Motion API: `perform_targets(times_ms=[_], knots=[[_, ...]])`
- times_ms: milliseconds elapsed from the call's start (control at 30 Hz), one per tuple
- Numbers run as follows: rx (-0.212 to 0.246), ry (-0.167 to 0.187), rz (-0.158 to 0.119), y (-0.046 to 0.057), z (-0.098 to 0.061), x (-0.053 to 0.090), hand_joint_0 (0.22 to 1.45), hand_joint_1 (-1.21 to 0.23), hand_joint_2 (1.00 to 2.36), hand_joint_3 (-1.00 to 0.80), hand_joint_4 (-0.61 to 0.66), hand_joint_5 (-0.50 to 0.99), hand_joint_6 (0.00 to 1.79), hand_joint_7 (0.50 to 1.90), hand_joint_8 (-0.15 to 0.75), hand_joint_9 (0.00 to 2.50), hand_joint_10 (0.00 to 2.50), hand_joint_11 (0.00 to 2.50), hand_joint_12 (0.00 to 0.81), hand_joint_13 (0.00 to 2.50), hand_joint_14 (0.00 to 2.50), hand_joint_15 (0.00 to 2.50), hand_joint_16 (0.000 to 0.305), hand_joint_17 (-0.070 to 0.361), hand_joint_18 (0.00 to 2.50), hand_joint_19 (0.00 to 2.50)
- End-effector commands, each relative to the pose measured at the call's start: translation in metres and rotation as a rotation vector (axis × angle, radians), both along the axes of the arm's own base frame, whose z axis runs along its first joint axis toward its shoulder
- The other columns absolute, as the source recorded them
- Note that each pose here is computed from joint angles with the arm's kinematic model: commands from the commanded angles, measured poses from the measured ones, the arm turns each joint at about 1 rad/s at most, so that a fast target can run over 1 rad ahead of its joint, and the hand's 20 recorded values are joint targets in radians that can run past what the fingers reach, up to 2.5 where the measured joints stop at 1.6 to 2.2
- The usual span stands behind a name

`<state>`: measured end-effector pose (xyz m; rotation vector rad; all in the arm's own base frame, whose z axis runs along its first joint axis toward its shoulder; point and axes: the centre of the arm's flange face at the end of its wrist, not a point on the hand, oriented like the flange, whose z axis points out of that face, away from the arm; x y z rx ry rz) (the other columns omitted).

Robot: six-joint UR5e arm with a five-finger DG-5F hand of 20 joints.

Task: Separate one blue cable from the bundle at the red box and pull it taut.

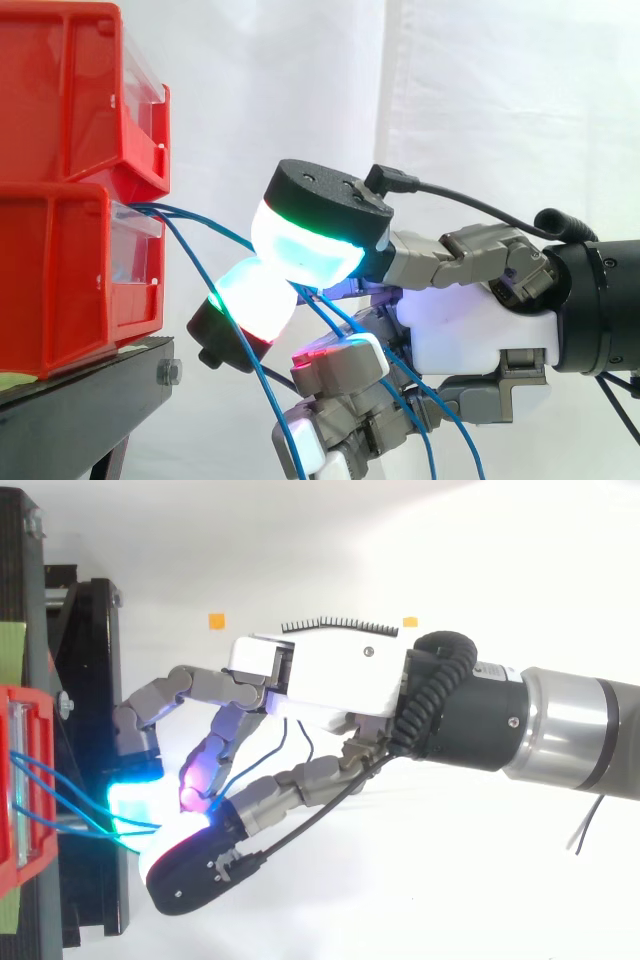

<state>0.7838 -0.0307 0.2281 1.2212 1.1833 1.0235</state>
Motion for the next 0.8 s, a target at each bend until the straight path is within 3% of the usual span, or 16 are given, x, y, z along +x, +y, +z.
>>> perform_targets(times_ms=[0, 200, 267, 367, 500, 567, 767], knots=[[0.000, 0.000, 0.001, 0.0012, 0.0000, 0.0000, 0.79, -0.95, 1.00, -0.50, 0.00, -0.19, 0.87, 1.19, 0.276, 1.18, 0.03, 1.36, 0.351, 0.98, 0.03, 0.65, 0.046, 0.103, 0.81, 0.57], [0.000, 0.000, 0.001, 0.0012, 0.0000, 0.0000, 0.63, -0.97, 1.00, -0.50, 0.00, -0.18, 0.87, 1.18, 0.290, 1.21, 0.03, 1.39, 0.357, 1.00, 0.03, 0.65, 0.045, 0.101, 0.82, 0.60], [0.000, -0.002, 0.001, 0.0012, 0.0001, 0.0002, 0.54, -0.91, 1.00, -0.50, 0.02, -0.17, 0.87, 1.13, 0.307, 1.24, 0.03, 1.39, 0.369, 1.01, 0.02, 0.65, 0.047, 0.106, 0.84, 0.61], [0.000, -0.003, -0.001, 0.0011, 0.0003, 0.0003, 0.50, -0.83, 1.00, -0.50, 0.05, -0.16, 0.85, 1.08, 0.323, 1.28, 0.03, 1.38, 0.387, 1.04, 0.02, 0.65, 0.049, 0.110, 0.89, 0.62], [0.000, -0.003, -0.001, 0.0011, 0.0003, 0.0003, 0.51, -0.71, 1.00, -0.50, 0.05, -0.15, 0.83, 1.07, 0.320, 1.30, 0.03, 1.37, 0.387, 1.05, 0.02, 0.64, 0.048, 0.107, 0.91, 0.63], [-0.001, -0.003, -0.001, 0.0011, 0.0003, 0.0003, 0.57, -0.65, 1.00, -0.50, 0.03, -0.15, 0.81, 1.08, 0.302, 1.29, 0.03, 1.37, 0.373, 1.04, 0.02, 0.65, 0.044, 0.100, 0.89, 0.66], [0.000, -0.003, -0.001, 0.0021, 0.0003, 0.0004, 0.64, -0.66, 1.00, -0.50, 0.01, -0.14, 0.76, 1.17, 0.294, 1.29, 0.03, 1.37, 0.376, 1.05, 0.03, 0.65, 0.043, 0.097, 0.88, 0.69]])
